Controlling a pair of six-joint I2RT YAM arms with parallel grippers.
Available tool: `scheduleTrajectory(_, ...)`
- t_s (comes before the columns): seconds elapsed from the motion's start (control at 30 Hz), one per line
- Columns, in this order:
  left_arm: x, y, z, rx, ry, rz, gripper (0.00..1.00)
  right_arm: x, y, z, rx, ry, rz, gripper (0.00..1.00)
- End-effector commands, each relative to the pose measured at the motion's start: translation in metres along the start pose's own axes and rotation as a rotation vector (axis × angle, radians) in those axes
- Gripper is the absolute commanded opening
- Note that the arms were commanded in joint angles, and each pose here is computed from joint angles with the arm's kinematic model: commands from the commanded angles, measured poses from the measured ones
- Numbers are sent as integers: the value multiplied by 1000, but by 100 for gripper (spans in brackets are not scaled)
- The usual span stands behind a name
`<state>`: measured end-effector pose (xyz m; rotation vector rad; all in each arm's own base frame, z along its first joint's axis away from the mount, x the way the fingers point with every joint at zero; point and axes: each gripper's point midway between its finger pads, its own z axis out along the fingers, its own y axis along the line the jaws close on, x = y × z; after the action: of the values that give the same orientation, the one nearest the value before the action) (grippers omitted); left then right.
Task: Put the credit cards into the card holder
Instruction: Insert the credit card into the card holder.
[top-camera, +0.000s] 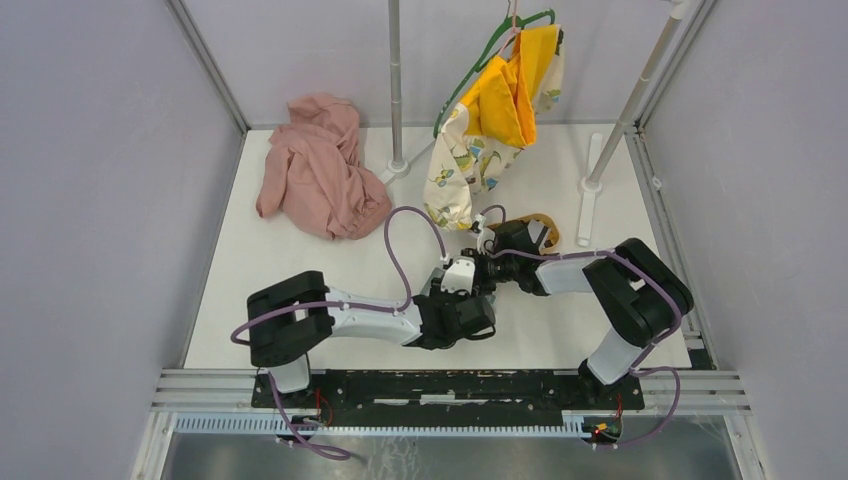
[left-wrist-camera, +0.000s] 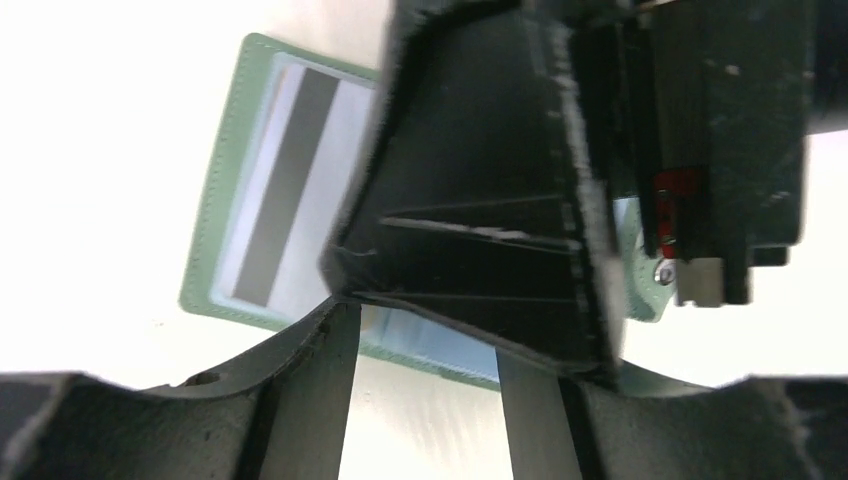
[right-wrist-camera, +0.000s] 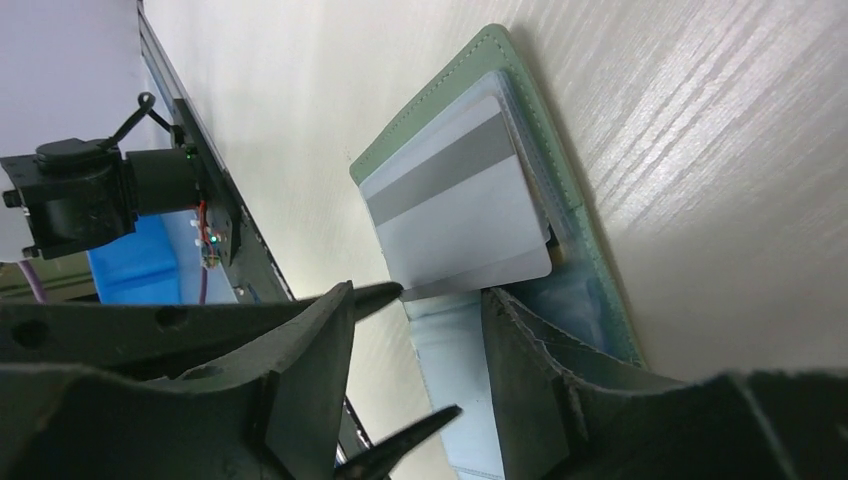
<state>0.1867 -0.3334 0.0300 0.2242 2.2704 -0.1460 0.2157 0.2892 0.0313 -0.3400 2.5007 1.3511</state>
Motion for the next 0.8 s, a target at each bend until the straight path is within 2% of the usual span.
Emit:
scheduleTrajectory(0.0,-32,8,-10,4,-92,-65,59,-6,-1,-9,23,-12,-82,57)
scheduleTrajectory(0.17,-41,0,-27,144,-116,-82,61,-8,3,-16,0,-17,-119,57)
scheduleTrajectory(0.4,-43,17,-44,281,-152,-61,66,-6,4,-20,-41,22,-241,57)
scheduleTrajectory(0.63,-52,31,-48,462,-148,-138,66,-9,0,-28,-23,51,-444,56)
scheduleTrajectory(0.77,-63,43,-51,533,-168,-168,71,-10,2,-34,-31,75,-557,55)
